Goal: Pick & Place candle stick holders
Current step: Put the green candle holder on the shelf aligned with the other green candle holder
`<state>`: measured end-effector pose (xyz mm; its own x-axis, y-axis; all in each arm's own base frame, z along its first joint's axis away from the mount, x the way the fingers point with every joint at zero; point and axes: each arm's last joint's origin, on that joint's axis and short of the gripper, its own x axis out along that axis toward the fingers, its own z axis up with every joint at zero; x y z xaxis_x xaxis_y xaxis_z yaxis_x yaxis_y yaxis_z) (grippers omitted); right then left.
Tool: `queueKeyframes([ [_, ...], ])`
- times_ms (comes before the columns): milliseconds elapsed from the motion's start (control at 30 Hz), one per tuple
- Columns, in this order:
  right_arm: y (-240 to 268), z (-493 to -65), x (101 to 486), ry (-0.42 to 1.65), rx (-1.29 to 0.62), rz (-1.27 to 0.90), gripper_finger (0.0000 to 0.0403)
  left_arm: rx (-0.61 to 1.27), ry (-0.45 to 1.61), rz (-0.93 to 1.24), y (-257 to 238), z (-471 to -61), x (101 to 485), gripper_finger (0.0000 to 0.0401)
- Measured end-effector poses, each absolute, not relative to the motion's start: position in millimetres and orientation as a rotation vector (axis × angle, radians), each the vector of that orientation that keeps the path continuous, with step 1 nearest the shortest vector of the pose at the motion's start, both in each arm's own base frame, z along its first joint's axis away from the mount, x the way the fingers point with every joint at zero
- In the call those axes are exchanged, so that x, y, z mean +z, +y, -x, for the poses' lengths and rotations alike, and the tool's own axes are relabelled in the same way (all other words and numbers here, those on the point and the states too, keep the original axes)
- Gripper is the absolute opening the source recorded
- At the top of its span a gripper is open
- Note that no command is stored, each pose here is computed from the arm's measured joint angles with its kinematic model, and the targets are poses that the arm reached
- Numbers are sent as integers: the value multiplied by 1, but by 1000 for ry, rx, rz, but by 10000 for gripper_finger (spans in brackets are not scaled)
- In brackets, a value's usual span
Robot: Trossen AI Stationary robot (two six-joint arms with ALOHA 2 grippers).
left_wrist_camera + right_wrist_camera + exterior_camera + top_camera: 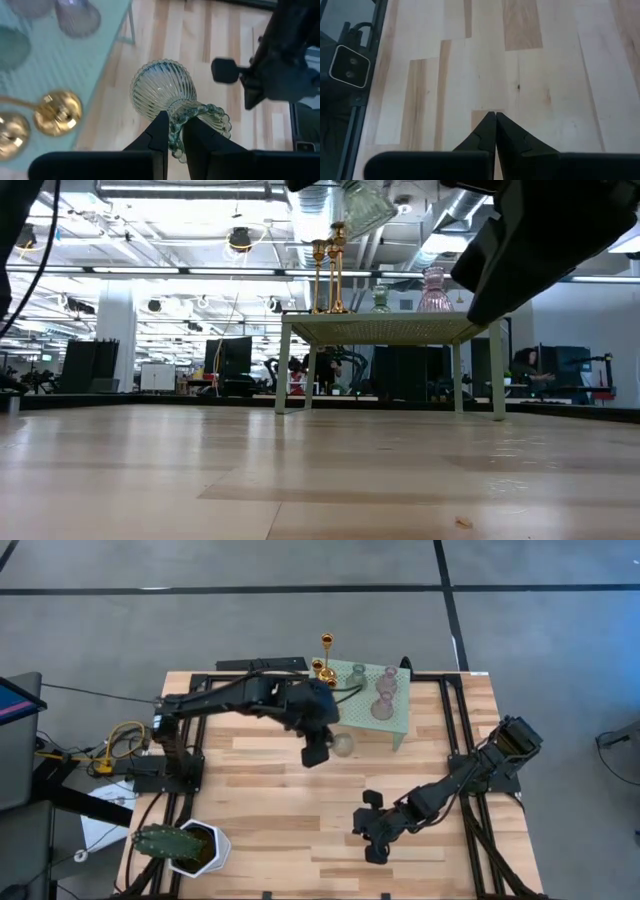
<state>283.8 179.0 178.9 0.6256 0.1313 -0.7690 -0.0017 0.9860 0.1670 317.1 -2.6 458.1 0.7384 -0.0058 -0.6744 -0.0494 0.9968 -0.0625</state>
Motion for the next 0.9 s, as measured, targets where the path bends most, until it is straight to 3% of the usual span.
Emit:
queueKeyframes([
  [467,178,-283,178,905,71,-149,0,156,689,27,39,-326,478,34],
  [900,178,-283,178,906,70,-149,0,-6,1042,54,-37,-329,424,34],
])
